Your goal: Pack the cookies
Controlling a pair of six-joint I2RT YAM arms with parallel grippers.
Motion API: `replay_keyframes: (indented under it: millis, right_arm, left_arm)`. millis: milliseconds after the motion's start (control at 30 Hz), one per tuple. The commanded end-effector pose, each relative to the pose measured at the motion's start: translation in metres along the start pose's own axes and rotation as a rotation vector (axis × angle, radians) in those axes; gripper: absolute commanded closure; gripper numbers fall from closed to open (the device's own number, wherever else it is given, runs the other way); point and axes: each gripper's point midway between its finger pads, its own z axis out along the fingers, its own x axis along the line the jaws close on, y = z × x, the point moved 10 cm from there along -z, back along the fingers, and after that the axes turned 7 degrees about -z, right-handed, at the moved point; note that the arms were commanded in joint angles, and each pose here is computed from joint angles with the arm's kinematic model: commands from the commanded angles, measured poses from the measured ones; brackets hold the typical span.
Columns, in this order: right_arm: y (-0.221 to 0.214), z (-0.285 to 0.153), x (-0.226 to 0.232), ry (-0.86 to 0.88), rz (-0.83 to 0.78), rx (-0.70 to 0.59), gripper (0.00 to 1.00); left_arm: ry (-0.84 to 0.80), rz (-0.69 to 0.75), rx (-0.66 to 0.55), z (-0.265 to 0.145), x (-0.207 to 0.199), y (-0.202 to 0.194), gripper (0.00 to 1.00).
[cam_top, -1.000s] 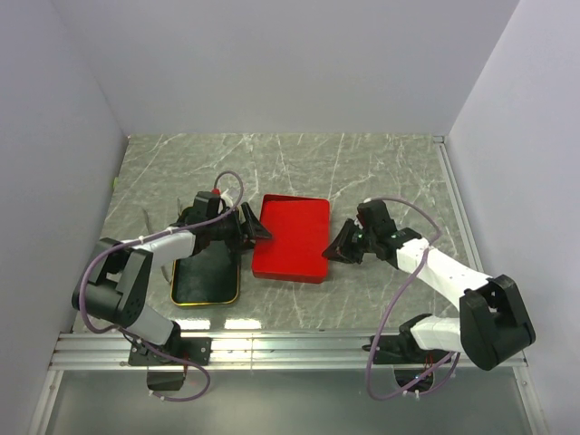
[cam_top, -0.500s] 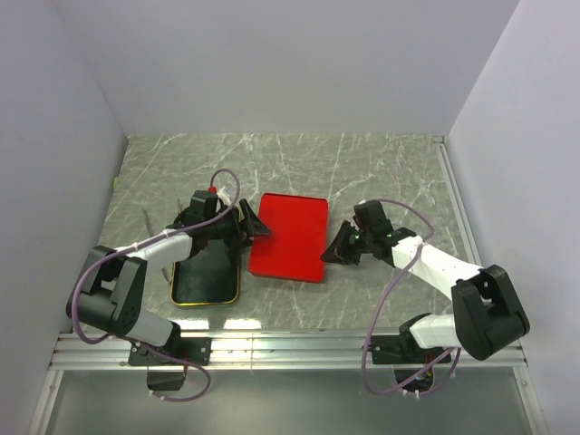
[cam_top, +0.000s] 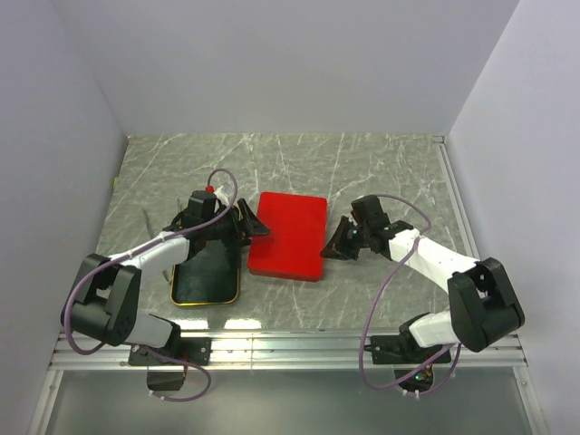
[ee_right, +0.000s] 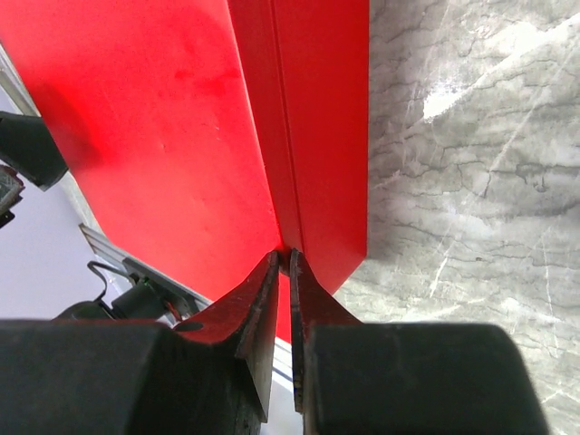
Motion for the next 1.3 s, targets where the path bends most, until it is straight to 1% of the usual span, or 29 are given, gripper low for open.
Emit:
replay_keyframes:
  millis: [0,267,433,833,967,1067,1100,1200,1267]
  right_arm:
    - [0.009,0.001,0.006,-0.04,0.003,-0.03,1.0]
    - [0.025,0.0,0.016,-0.04,0.004,-0.049,0.99]
    - [0.029,0.003,0.019,-0.039,-0.001,-0.036,0.99]
    - [0.029,0.008,0.017,-0.051,-0.007,-0.011,0.95]
    - [0.029,0.008,0.015,-0.059,-0.009,-0.002,0.89]
    - [0.03,0.008,0.016,-0.073,-0.019,-0.006,0.8]
    - [0.031,0.007,0.016,-0.078,-0.021,-0.009,0.75]
    - [0.033,0.003,0.016,-0.092,-0.034,-0.022,0.7]
    - [0.035,0.001,0.016,-0.098,-0.038,-0.027,0.68]
  left_arm:
    - [-0.036,0.027,0.037,-0.002,-0.006,-0.008,0.09]
    - [-0.032,0.03,0.048,0.004,-0.008,-0.008,0.09]
    - [-0.024,0.034,0.046,0.006,-0.008,-0.006,0.09]
    - [0.067,-0.009,0.068,0.019,0.012,-0.01,0.12]
    - [0.129,-0.023,0.071,0.025,0.02,-0.009,0.15]
    - [0.183,-0.05,0.099,0.029,0.027,-0.01,0.17]
    - [0.192,-0.054,0.104,0.031,0.03,-0.01,0.17]
    - [0.214,-0.062,0.111,0.034,0.032,-0.01,0.17]
    - [0.223,-0.065,0.118,0.035,0.033,-0.01,0.17]
